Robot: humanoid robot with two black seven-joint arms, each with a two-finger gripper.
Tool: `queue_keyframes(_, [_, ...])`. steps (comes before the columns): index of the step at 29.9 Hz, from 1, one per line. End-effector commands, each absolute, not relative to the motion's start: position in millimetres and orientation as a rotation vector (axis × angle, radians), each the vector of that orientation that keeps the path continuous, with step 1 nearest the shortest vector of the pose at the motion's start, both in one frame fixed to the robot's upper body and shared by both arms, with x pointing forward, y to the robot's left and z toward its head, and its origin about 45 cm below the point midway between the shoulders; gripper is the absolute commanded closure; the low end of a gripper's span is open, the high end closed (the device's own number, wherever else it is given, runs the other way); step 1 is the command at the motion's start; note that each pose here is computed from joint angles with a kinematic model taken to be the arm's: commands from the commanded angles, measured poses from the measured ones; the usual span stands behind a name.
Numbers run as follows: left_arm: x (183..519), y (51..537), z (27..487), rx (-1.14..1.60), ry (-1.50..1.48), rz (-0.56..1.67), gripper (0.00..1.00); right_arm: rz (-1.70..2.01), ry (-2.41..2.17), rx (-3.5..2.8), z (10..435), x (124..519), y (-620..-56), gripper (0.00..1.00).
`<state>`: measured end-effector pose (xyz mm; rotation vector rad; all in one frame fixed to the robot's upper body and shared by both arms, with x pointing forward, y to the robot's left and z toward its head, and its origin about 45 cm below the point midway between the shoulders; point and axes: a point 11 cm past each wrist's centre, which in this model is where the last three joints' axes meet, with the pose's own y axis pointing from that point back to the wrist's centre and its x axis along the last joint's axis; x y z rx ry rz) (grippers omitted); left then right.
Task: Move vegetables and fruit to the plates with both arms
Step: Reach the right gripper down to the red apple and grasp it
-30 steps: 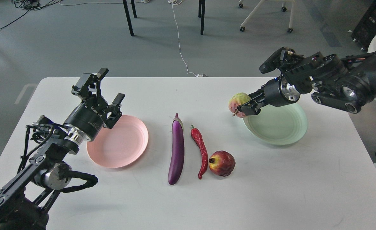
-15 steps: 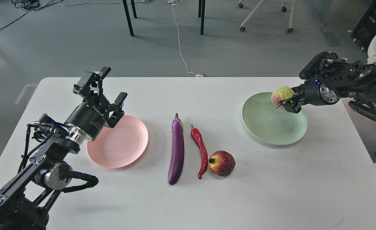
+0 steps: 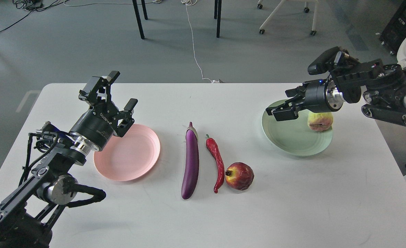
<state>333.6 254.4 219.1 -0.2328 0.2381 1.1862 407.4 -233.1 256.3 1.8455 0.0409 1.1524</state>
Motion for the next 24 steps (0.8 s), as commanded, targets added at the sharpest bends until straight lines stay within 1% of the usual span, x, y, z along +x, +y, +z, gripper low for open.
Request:
queue_keyframes(1, [333, 255, 219, -0.232, 0.238, 1.187, 0.02, 1.09, 0.103, 1.969, 251, 375, -208, 0.03])
queue_keyframes(8, [332, 256, 217, -0.23, 0.242, 1.19, 0.02, 1.018, 0.236, 1.927, 222, 357, -212, 0.03])
queue_keyframes(24, [332, 257, 218, -0.229, 0.239, 1.191, 0.02, 1.007, 0.45, 1.89, 194, 334, -184, 0.04])
